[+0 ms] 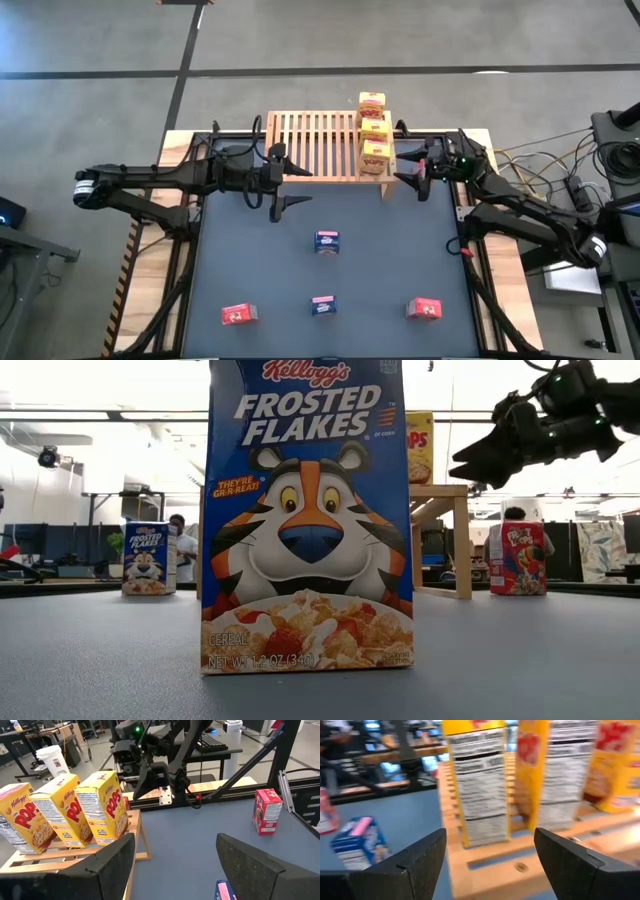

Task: Stack cereal on shelf
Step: Put the top red cereal box on the shelf

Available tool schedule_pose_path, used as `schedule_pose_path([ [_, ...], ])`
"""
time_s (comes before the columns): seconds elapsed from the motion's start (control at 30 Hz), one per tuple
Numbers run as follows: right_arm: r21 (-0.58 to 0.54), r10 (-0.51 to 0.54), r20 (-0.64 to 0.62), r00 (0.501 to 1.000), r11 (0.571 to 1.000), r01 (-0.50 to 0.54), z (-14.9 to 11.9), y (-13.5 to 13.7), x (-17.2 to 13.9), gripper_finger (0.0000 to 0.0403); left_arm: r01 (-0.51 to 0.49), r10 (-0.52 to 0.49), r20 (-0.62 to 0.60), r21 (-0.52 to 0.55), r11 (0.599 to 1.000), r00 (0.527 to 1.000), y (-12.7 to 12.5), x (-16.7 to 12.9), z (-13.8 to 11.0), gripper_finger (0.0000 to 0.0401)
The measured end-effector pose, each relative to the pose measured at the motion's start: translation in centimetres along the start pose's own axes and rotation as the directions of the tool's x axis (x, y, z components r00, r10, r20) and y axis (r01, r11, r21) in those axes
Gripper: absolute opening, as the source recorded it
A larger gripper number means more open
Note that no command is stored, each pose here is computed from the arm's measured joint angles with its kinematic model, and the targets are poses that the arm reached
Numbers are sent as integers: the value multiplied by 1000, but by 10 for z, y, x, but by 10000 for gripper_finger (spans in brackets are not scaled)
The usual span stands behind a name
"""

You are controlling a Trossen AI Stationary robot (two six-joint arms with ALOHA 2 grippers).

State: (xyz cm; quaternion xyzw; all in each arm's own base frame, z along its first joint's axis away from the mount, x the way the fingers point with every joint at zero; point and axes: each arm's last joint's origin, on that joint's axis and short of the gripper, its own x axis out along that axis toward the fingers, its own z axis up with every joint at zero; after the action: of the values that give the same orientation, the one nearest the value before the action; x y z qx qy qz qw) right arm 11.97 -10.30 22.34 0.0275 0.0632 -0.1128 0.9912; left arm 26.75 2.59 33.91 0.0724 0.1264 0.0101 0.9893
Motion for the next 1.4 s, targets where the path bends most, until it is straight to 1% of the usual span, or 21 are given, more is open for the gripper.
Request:
schedule_pose_path([
  [0.2, 35, -166, -54, 985, 985, 168, -3, 5, -14, 286, 0, 0, 0, 0, 1000, 1000, 0, 0, 0, 263],
  [0.33, 98, -275, -92, 957, 954, 283, -5, 6, -21, 286, -1, 1, 0, 0, 1000, 1000, 0, 0, 0, 263],
  [0.4, 114, -303, -91, 949, 943, 312, -5, 8, -26, 286, -1, 1, 0, 0, 1000, 1000, 0, 0, 0, 263],
  [0.6, 157, -312, -87, 946, 933, 323, -4, 13, -35, 286, -3, 3, 0, 0, 1000, 1000, 0, 0, 0, 263],
  [0.73, 163, -358, -122, 926, 913, 375, 1, 15, -40, 286, -3, 3, 0, 0, 1000, 1000, 0, 0, 0, 263],
  [0.87, 182, -366, -84, 927, 909, 375, 16, 19, -43, 286, -3, 3, 0, 0, 1000, 1000, 0, 0, 0, 263],
  [1.03, 173, -331, -26, 943, 928, 330, 34, 26, -48, 286, -3, 3, 3, 0, 1000, 1000, 0, 0, 0, 263],
  [1.17, 160, -359, -25, 933, 920, 359, 45, 31, -53, 286, -3, 3, 3, 0, 1000, 1000, 0, 0, 0, 263],
  [1.23, 139, -399, -46, 916, 905, 402, 51, 33, -57, 286, -3, 3, 3, 0, 1000, 1000, 0, 0, 0, 263],
  [1.3, 124, -457, -94, 884, 876, 466, 56, 34, -62, 286, -3, 3, 3, 0, 1000, 1000, 0, 0, 0, 263],
  [1.4, 92, -565, -213, 797, 800, 593, 57, 33, -66, 286, -4, 4, 5, 0, 1000, 1000, 0, 0, 0, 263],
])
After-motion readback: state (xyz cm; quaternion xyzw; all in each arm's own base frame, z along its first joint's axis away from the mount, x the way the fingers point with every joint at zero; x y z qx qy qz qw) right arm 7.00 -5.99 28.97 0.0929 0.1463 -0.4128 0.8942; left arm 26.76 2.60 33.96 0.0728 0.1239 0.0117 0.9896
